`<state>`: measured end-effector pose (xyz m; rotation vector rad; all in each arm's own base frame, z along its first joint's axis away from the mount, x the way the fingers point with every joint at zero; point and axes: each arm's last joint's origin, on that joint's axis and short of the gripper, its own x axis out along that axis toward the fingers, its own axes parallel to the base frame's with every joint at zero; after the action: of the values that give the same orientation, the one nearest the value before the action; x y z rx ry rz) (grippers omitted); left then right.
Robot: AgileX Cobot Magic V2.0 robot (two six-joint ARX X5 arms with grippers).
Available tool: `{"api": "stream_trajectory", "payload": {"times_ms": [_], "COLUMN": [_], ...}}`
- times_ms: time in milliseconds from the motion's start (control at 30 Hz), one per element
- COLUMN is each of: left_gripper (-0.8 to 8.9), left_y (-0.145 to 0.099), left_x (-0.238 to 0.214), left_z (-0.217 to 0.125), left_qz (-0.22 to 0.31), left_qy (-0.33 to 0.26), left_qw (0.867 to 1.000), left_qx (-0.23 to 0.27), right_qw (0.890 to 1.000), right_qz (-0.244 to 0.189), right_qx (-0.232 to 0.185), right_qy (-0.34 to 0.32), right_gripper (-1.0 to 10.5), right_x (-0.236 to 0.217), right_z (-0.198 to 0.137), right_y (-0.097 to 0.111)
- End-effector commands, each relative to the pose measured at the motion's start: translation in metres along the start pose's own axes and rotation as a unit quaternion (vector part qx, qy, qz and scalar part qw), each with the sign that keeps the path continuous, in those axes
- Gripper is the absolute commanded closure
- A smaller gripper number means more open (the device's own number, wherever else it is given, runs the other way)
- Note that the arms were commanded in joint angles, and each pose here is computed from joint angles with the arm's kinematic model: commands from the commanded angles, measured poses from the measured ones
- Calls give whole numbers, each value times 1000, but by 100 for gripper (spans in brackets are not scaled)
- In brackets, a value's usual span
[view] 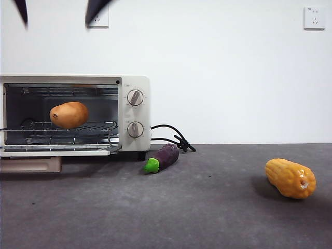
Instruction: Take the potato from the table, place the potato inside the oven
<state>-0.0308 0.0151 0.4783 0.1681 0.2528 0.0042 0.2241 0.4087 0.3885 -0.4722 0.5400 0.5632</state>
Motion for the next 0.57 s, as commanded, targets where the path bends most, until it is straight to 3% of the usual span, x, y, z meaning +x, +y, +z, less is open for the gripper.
{"api": "stream_trajectory", "payload": {"times_ms": [33,133,200,467,567], "left_gripper": [819,819,819,819,818], "left_y": [-1,-2,-3,-13,-18], "left_x": [4,10,15,56,78], "left_z": [2,5,7,21,27], "left_qz": [1,0,-1,-6,-9], "left_qy": [3,11,18,75,105], "left_qw": [1000,1000,1000,997,994], "left_qx": [1,1,-4,8,15], "right_qw": [997,994,990,969,963], "right_qz": [-23,-43,-42,17,9], "right_qx": [-8,-7,6,40,45], "right_qy": [-68,-105,-134,-242,-265], "right_gripper": [237,148,150,150,150], "right_x": [-62,-105,-139,-267,-299], "right_z": [13,18,19,3,-7], "right_y": [-18,-26,-34,-58,-65]}}
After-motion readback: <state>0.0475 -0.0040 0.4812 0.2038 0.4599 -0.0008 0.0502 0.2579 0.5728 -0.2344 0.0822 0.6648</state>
